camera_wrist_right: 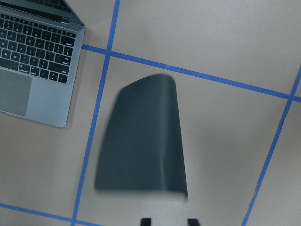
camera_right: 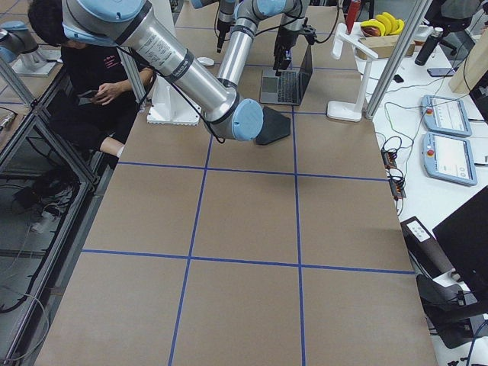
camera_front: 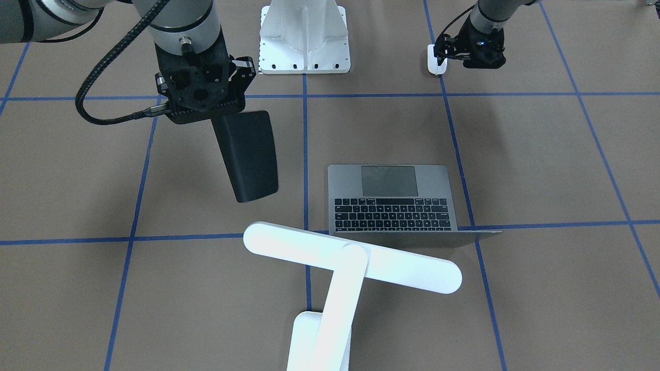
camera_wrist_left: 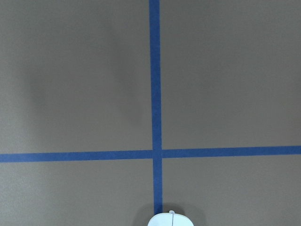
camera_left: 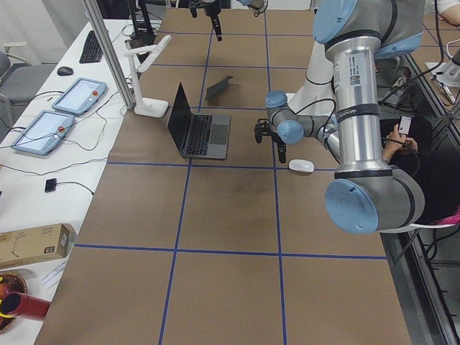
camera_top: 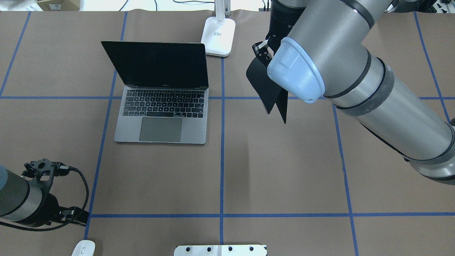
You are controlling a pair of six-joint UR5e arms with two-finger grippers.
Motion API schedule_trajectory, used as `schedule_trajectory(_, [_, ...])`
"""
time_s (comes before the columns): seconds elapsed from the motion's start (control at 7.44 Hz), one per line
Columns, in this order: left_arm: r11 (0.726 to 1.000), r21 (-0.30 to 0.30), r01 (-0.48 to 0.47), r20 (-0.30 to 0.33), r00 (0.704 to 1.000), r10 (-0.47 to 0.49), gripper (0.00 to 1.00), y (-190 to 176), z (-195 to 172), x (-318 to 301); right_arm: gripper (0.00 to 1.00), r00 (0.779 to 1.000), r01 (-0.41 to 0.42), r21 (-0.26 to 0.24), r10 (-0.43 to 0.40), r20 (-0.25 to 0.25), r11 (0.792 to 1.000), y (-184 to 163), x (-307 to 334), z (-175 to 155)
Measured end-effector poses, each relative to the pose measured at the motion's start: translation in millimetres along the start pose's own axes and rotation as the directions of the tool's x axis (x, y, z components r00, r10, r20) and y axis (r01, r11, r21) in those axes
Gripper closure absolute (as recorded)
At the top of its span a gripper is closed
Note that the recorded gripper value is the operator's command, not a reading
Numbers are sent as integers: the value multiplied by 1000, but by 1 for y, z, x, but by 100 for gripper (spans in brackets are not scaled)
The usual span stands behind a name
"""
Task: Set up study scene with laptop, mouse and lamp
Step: 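Lower the mousepad beside the laptop and open the right gripper, then raise the right gripper away while the left gripper reaches toward the white mouse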
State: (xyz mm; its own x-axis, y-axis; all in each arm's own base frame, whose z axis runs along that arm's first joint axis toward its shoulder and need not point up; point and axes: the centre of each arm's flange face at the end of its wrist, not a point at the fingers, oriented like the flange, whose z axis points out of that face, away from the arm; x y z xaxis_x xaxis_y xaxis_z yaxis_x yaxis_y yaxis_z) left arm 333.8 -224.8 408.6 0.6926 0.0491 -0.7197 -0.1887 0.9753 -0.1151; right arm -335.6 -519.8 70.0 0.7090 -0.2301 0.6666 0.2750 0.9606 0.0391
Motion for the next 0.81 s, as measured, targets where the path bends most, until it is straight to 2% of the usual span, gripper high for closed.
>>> schedule_trajectory(0.54, [999, -35, -19, 23, 1000, 20, 1, 9, 18, 1, 0, 998, 53, 62, -54, 15, 997, -8, 11, 19])
schedule_trajectory(0.81, [997, -61, -38, 31, 999, 40, 3, 16, 28, 4, 0, 995, 104, 85, -104, -3, 991, -8, 13, 24])
